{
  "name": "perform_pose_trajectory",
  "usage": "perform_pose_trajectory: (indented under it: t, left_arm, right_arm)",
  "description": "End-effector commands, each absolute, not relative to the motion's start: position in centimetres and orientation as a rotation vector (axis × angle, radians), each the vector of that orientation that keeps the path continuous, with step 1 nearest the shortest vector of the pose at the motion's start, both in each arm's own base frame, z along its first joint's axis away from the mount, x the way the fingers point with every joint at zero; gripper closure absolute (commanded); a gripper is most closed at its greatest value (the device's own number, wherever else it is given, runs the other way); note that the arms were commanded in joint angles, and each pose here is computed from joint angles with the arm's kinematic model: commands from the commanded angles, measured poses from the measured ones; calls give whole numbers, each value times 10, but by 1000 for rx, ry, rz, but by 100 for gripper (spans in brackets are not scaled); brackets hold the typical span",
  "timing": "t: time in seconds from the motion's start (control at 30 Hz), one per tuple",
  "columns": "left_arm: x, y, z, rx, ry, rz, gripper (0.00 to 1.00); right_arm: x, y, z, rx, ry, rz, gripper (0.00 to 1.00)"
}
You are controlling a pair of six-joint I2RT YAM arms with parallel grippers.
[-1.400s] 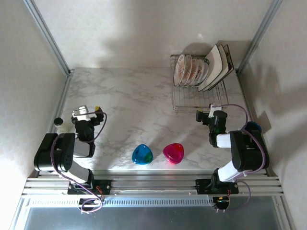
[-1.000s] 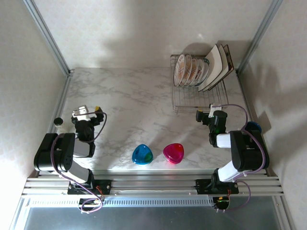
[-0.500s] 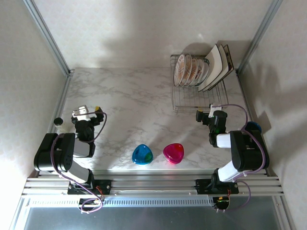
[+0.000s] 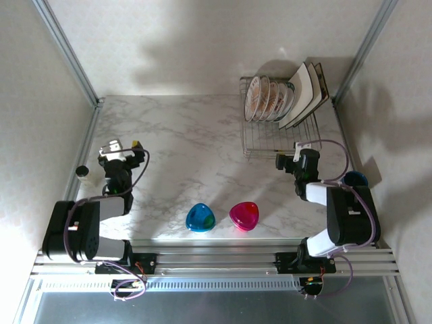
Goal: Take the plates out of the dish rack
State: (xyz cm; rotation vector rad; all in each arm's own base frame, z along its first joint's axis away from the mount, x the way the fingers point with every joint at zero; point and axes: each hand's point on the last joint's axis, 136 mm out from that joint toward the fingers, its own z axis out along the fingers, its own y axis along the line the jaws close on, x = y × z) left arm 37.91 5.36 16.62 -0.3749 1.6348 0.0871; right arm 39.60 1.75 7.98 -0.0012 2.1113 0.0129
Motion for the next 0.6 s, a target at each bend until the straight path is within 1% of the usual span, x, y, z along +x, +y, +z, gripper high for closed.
perform_pose_trajectory:
  t: [0.0,0.17,0.33,0.57]
  left_arm:
    - [374,54,149,-432,1748,102,0]
    - [373,48,147,-472,1853,95,0]
    - [373,39,139,-519,1997,84,0]
    - [364,34,132,-590,2235,137,0]
  right_arm:
    - [398,24,97,21,2154,57,1]
    - [373,24,92,75,2318,68,1]
    - [340,18,88,129,2517,-9,1]
    - [295,6,118,223,2621,-105,1]
